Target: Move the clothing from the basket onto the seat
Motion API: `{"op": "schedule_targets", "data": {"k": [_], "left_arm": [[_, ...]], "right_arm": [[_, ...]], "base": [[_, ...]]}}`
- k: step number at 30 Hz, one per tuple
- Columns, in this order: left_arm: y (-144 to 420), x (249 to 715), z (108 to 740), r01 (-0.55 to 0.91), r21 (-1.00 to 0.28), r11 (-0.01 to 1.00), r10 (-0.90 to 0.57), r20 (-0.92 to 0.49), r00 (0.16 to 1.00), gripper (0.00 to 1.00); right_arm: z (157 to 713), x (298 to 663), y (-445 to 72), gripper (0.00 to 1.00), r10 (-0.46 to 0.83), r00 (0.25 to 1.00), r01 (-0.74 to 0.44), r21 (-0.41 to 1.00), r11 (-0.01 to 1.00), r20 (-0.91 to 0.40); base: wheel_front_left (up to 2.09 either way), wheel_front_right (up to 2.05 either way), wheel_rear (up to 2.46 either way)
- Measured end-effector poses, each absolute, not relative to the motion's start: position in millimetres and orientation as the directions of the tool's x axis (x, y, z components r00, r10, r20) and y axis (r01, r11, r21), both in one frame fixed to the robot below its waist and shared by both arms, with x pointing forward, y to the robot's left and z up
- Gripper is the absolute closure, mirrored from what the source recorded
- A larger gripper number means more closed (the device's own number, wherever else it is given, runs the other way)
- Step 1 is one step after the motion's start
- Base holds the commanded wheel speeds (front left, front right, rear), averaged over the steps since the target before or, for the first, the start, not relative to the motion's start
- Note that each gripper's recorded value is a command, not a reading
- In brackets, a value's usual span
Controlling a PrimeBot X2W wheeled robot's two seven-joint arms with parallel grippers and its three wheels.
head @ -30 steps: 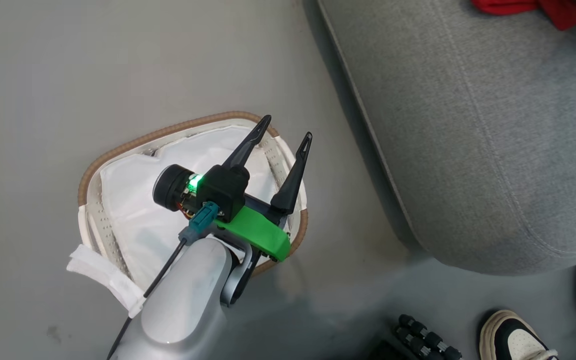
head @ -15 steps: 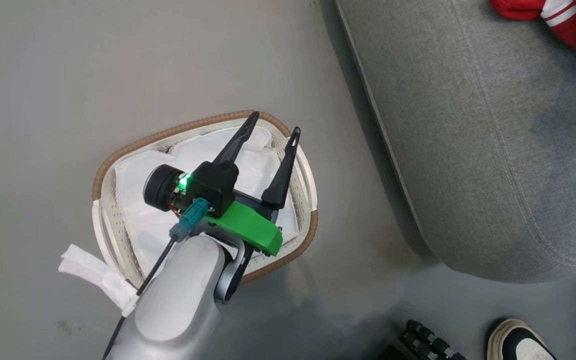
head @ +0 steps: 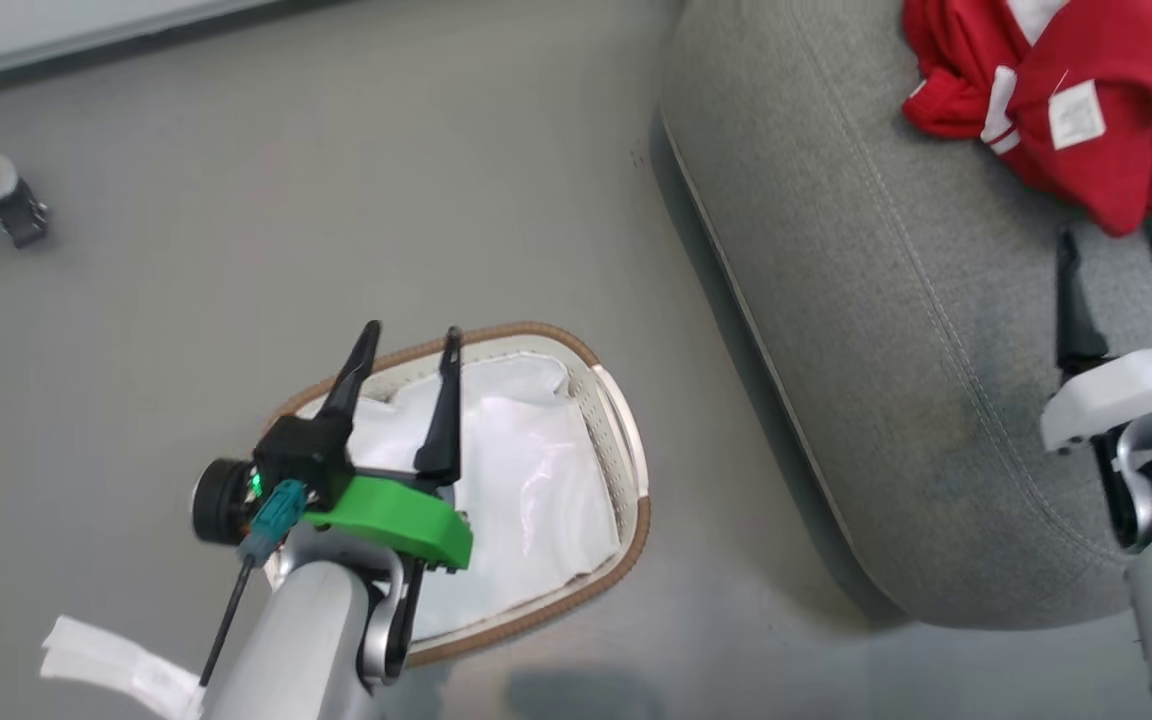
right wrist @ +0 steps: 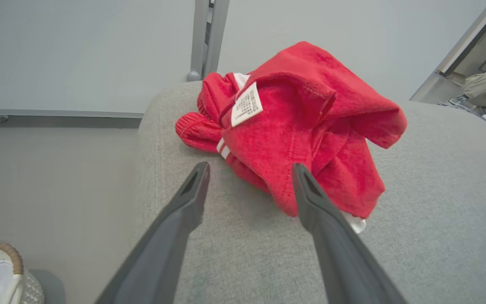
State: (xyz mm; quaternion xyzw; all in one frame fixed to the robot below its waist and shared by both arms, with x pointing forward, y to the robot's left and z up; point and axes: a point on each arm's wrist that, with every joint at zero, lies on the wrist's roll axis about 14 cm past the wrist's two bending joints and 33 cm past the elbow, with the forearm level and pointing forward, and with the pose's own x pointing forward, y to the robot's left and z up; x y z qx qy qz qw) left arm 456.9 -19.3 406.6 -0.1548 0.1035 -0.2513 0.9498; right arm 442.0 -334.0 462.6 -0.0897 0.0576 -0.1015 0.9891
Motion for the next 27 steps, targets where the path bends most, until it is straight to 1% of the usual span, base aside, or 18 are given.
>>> {"op": "schedule_targets", "data": {"k": [5,11,18,27], "left_arm": [[23.0,453.9,417.2,0.339,-0.293,0.894,-0.387,-0.121,0.914,0.00],[75.6,441.9,418.3,0.197,-0.244,0.949,-0.237,-0.146,0.960,0.00],[119.8,422.5,424.3,0.080,-0.194,0.978,-0.110,-0.152,0.982,0.00],[153.5,395.1,439.1,-0.006,-0.164,0.986,-0.015,-0.126,0.992,0.00]], "right_arm": [[478.4,446.5,-291.3,0.00,-0.129,0.991,0.125,-0.104,0.987,-0.031],[484.2,456.9,-237.8,0.00,-0.022,1.000,0.022,-0.025,0.999,0.005],[495.8,457.5,-200.2,0.00,0.054,0.998,-0.055,0.020,0.998,0.043],[502.9,439.2,-170.5,0.00,0.111,0.992,-0.115,0.055,0.992,0.062]], "base": [[0.00,0.00,0.00],[0.00,0.00,0.00],[0.00,0.00,0.00],[0.00,0.00,0.00]]}}
